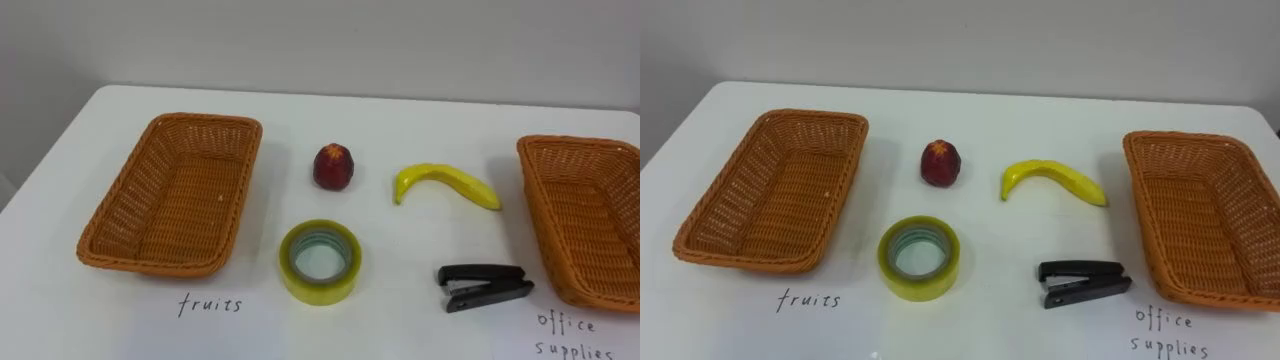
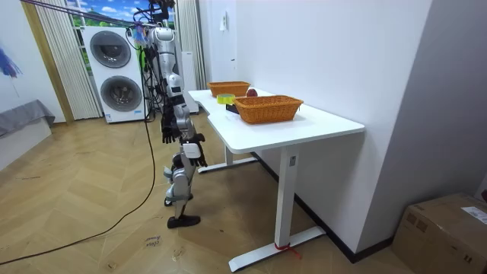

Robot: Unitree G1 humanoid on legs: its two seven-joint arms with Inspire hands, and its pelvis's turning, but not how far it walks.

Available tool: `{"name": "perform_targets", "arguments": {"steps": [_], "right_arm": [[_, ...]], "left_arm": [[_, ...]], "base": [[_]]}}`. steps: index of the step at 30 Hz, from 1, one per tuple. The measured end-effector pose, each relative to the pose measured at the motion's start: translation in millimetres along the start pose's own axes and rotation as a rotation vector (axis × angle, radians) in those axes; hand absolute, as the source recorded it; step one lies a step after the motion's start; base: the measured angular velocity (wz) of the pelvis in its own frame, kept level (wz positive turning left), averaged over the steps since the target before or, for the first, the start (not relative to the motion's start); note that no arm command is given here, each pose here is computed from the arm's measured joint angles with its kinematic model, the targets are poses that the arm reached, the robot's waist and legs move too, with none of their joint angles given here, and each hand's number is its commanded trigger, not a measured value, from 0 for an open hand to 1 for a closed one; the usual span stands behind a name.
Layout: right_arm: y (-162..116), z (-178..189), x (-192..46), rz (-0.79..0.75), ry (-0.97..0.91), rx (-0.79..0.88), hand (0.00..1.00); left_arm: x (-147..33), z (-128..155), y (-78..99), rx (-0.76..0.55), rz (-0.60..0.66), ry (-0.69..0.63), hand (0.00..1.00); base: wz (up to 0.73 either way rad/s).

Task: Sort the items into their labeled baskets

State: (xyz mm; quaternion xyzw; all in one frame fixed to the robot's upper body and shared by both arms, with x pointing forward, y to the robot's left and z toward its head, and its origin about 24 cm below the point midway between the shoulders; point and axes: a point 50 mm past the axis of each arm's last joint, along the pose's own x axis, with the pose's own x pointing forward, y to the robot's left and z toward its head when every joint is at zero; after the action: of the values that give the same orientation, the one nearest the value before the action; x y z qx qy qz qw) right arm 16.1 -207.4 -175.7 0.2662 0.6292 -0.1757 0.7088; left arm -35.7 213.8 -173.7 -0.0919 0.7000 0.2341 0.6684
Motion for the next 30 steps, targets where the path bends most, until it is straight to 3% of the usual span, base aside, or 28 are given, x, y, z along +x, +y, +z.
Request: {"name": "perform_targets", "arguments": {"steps": [19,26,30], "right_arm": [[-2.3,-3.1,-0.4,-0.006,-0.006,0.035,0.00],[-8.5,-11.0,-1.4,-0.048,-0.018,0.185,0.00],[-27.2,-24.0,-7.0,-0.113,-0.030,0.396,0.00]], "left_arm": [[0.0,0.8,-0.3,0.005,0.005,-0.005,0.00],[-0.1,-7.0,4.5,-0.021,0.001,0.015,0.00],[-0.2,-11.7,11.3,-0.071,0.014,0.034,0.00]], "base": [[0.00],[0.00],[-0.01]]}}
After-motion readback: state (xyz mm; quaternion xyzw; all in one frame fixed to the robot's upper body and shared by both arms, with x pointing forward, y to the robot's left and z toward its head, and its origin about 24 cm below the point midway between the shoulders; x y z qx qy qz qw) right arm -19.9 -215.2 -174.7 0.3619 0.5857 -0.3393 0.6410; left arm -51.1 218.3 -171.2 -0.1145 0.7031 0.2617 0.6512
